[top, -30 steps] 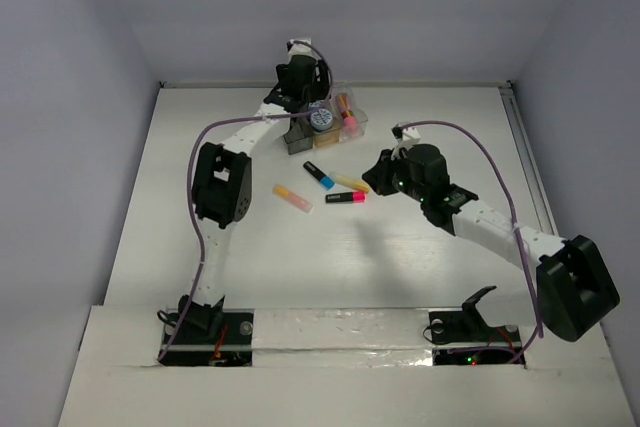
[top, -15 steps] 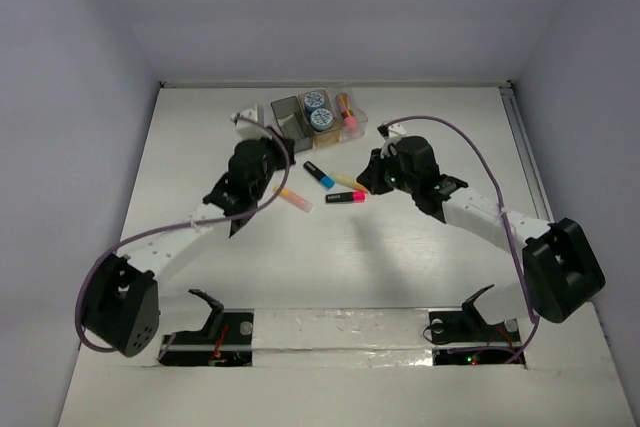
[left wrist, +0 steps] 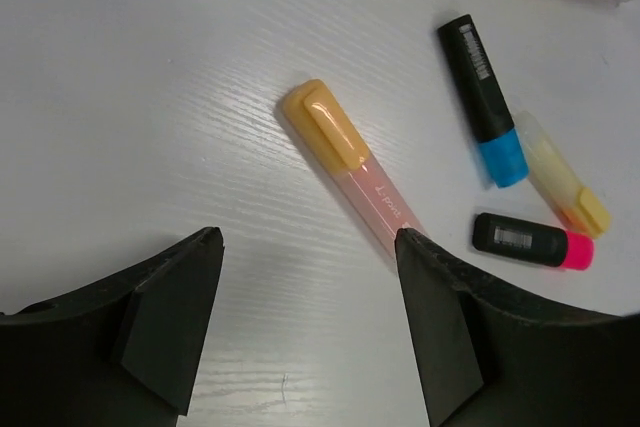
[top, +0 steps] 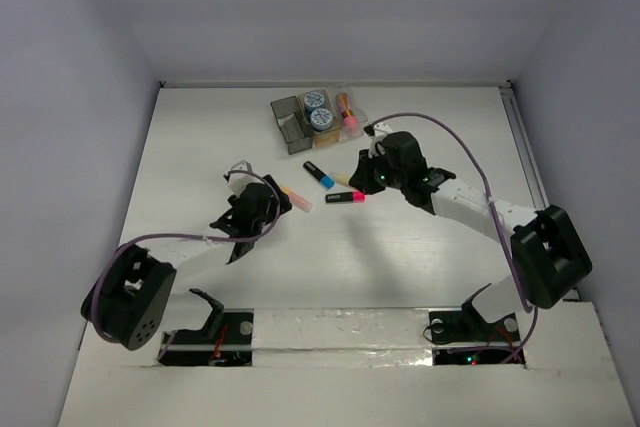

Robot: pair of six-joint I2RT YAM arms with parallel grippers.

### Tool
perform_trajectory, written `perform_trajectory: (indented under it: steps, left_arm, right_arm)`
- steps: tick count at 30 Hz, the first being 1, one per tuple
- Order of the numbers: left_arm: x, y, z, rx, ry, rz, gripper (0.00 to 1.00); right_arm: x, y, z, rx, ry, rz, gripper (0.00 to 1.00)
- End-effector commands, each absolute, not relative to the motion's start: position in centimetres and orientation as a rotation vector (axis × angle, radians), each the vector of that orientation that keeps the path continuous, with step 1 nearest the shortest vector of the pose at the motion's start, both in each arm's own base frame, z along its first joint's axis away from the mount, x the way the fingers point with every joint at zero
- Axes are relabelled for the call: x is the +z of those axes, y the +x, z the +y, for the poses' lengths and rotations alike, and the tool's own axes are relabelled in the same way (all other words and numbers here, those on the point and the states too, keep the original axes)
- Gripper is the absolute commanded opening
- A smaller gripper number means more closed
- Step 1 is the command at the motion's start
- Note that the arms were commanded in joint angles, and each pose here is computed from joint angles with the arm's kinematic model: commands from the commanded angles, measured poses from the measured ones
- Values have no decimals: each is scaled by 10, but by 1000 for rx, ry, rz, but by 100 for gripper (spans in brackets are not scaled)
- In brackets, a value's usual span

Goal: Sort the stationery into containers
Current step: Pick up the pen from the center of the board.

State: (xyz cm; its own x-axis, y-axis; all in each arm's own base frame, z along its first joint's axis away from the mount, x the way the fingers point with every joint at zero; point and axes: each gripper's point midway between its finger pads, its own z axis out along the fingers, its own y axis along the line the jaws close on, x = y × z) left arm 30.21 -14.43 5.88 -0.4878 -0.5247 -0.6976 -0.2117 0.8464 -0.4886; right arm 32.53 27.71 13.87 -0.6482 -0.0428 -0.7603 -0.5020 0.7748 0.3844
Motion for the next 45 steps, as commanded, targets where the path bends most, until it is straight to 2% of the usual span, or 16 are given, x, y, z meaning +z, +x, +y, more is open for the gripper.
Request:
perform_trajectory:
  steps: [1,12,21,25,28,29,32,39,45]
  left_arm:
    - [71,323,-150,-419,-641,2041,67]
    - [48,342,-184,-204,-641,2153,67]
    - [19,354,-186,-89,-627,2198,64]
    - [12,357,-182,13,-564,2212,57]
    - [13,356,-173,99,-515,2218,49]
    - [14,356,-171,113,-500,2218,44]
    - [12,347,-165,171,-432,2242,43]
    - [-4,332,-181,128,-282,2356,53]
    - [-6,334,-190,114,-249,2365,43]
  right_arm:
    - [152,326,290,773,-440,2138,10]
    - [153,333,291,749,-438,2133,11]
    - [158,330,281,717,-430,2094,11]
    - [159,330,279,711,-416,2091,11]
    - [164,329,278,712,-409,2080,11]
    - [165,329,277,712,-406,2080,11]
    - [168,330,276,711,-397,2072,11]
    - [168,330,275,705,-389,2075,12]
    - [172,328,272,701,-380,2061,14]
